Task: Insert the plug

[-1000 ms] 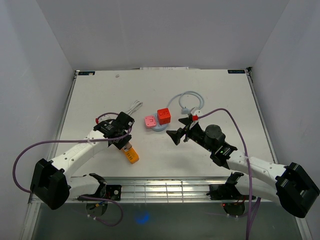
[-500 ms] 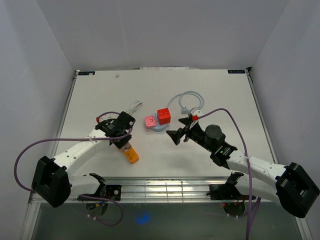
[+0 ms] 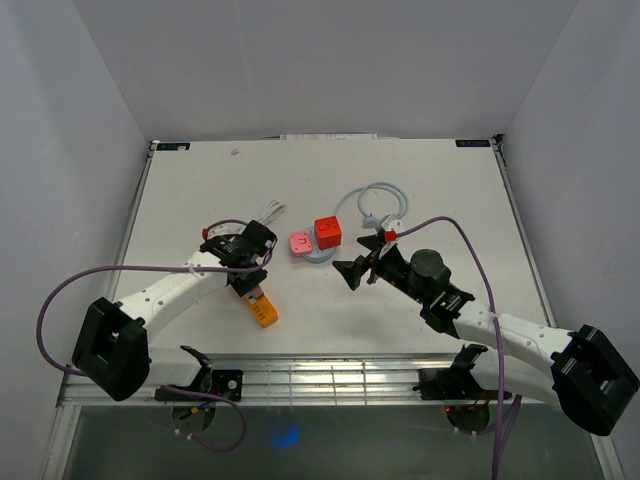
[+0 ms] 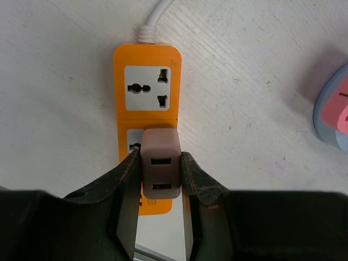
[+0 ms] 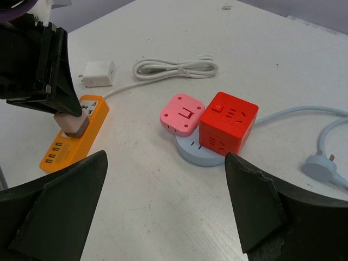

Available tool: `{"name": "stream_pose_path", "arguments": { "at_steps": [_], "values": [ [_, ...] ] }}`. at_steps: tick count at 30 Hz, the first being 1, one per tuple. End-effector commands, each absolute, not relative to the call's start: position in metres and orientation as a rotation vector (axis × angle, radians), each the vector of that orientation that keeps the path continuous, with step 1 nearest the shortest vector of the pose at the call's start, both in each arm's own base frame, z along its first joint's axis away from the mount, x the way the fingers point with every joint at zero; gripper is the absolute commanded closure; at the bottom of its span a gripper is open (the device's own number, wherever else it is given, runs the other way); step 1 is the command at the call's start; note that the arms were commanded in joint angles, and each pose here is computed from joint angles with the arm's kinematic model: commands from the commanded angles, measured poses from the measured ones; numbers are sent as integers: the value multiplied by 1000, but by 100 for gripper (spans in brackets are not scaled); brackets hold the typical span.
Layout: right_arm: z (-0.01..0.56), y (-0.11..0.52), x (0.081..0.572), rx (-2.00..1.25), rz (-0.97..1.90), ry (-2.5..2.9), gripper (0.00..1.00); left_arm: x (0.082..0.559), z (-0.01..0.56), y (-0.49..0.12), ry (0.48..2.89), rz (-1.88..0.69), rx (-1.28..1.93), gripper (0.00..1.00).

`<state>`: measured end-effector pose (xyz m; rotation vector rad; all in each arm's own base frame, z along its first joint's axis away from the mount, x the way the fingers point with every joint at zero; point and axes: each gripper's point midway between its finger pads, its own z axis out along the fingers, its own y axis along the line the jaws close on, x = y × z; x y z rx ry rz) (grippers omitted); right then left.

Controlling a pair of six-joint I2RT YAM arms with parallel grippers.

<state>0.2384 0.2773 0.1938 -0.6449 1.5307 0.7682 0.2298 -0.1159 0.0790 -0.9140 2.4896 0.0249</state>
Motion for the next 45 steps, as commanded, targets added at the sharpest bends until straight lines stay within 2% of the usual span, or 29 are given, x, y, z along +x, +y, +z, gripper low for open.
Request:
{"name": "stream_pose_path", "arguments": {
  "at_steps": [1,28,36,39,42,44,45],
  "values": [
    [206,276,244,-615,762,1496,7,221,69,-115,2550,74,-893,100],
    [205,274,244,-605,757,1494,7,203,39,-107,2513,292,-892,100],
    [205,274,244,-605,757,1494,7,210,50,-116,2529,238,-826,100],
    [205,274,244,-605,758,1493,7,215,60,-119,2518,206,-811,88],
    [206,274,244,-604,758,1491,7,216,65,-119,2508,199,-804,82],
    [207,274,243,-604,761,1490,7,217,71,-118,2502,201,-803,66],
    [207,274,244,-602,760,1489,7,219,73,-118,2496,203,-805,54]
  ]
}}
